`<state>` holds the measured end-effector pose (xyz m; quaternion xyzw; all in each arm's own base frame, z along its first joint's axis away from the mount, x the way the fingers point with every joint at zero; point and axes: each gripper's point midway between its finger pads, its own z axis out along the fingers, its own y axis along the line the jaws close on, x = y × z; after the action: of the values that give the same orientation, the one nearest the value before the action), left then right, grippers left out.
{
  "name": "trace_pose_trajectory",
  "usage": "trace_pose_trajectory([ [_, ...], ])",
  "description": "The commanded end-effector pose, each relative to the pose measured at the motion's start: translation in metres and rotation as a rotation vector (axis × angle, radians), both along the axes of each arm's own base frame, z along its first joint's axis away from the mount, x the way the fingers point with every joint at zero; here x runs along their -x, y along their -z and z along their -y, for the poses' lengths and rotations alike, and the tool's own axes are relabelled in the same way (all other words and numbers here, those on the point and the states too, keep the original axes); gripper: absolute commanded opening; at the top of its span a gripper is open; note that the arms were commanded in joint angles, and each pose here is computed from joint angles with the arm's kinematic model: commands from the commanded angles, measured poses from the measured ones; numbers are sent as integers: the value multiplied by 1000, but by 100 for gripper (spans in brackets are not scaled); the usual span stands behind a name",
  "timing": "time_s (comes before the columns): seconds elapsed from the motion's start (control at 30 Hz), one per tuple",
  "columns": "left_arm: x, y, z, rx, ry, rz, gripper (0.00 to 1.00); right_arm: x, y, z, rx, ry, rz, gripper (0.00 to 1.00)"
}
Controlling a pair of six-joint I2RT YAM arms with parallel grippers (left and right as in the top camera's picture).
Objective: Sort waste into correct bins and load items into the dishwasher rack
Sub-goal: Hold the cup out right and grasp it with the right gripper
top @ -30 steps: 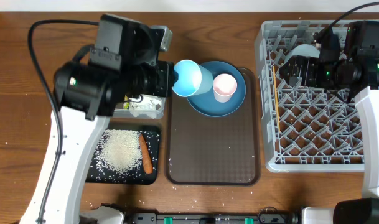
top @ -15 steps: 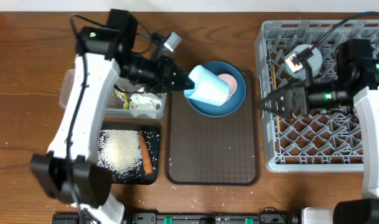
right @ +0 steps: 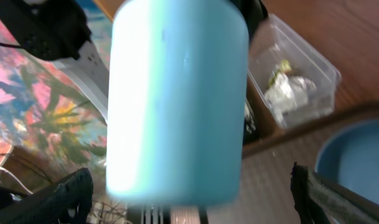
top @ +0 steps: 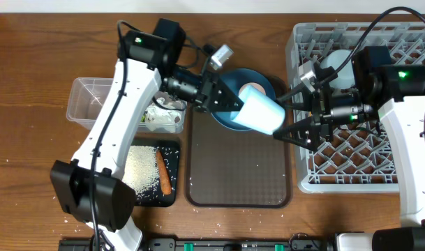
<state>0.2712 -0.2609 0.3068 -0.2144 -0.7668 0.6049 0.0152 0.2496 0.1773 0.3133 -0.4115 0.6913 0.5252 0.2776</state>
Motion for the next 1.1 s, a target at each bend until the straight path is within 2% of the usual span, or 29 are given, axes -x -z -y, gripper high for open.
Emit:
trace_pose_trajectory([
  [0.0, 5, -11, 3, 43, 18, 38, 6, 4, -16, -11, -100, -35, 35, 98],
  [0.4, 4, -9, 2, 39, 21, 54, 6, 7, -16, -18, -106, -63, 50, 67],
  [0.5, 4, -9, 2, 39, 21, 54, 6, 7, -16, -17, -101, -63, 50, 62],
  [0.63, 4, -9, 3, 42, 22, 60, 6, 7, -13, -17, -89, -63, 49, 61],
  [0.83, 4, -9, 3, 43, 23, 64, 6, 9, -9, -16, -59, -61, 28, 69],
  [1.07, 4, -9, 3, 44, 23, 67, 6, 9, -6, -15, -42, -61, 26, 71],
])
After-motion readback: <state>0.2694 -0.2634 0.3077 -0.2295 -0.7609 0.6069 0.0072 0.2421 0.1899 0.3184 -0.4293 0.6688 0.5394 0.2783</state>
